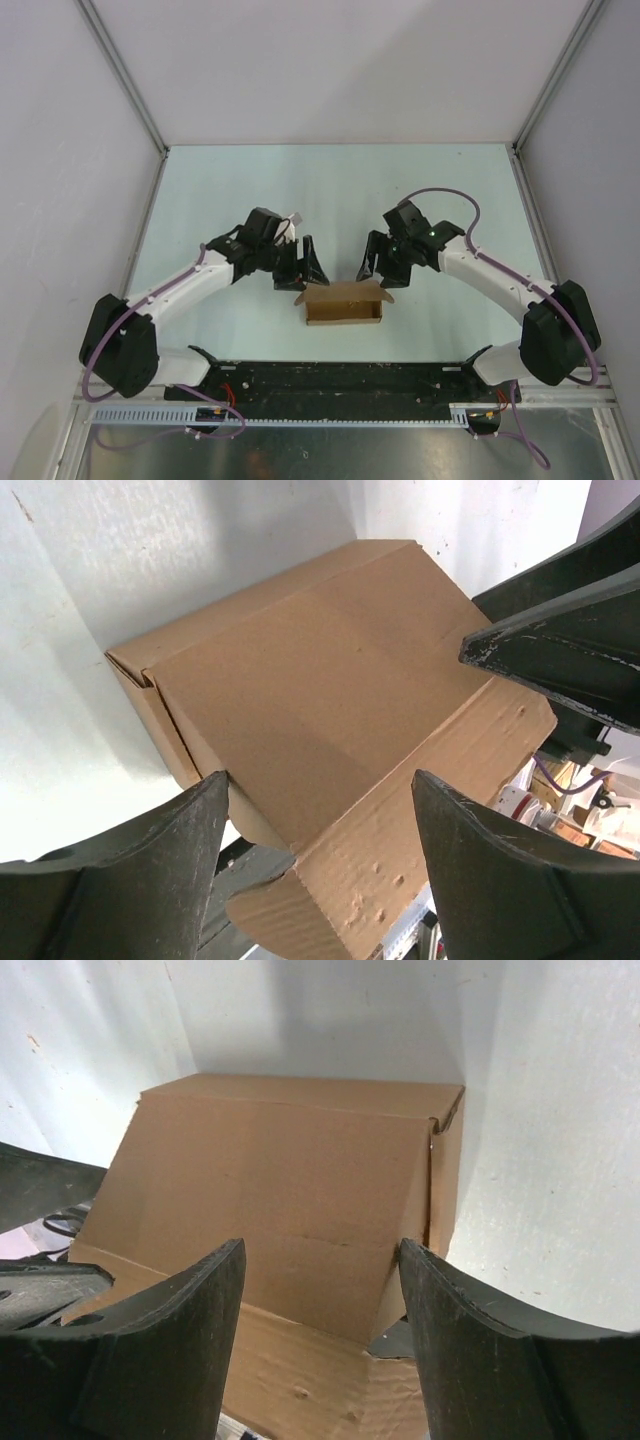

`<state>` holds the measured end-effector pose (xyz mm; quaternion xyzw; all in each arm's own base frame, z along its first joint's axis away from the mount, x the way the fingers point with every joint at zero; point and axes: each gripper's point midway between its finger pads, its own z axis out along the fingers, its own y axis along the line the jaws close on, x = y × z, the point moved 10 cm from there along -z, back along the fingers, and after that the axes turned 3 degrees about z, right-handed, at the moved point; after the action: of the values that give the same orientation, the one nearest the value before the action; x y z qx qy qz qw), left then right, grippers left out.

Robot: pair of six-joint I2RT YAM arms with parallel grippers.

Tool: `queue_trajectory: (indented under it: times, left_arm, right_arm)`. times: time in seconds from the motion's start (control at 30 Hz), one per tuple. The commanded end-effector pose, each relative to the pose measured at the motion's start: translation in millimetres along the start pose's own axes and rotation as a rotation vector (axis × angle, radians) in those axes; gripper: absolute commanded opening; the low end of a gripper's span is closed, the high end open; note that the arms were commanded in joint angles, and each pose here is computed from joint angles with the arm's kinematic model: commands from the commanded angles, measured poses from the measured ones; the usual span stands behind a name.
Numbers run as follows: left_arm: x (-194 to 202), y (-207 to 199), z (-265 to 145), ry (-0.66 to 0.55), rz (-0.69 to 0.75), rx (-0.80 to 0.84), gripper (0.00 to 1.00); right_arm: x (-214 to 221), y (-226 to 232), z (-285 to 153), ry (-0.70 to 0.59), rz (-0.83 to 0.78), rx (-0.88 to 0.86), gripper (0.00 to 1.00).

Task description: Fold the paper box

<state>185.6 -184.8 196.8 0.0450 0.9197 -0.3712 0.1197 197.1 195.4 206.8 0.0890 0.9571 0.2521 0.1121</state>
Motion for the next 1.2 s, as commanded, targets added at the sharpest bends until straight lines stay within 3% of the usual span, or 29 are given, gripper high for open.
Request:
queue_trajectory:
  times: [0.0, 0.7, 1.17]
  left_arm:
    - [6, -6, -9, -0.053, 0.037, 0.034, 0.78]
    - [48, 31, -4, -0.032, 0.026, -0.057, 0.73]
    - [49, 42, 9, -0.068, 0.000, -0.155, 0.73]
  right_arm:
    - [6, 0, -7, -0.047, -0.035, -0.001, 0.66]
    - [33, -34, -2, -0.054, -0.069, 0.121, 0.62]
    - [40, -38, 22, -0.090, -0.110, 0.153, 0.63]
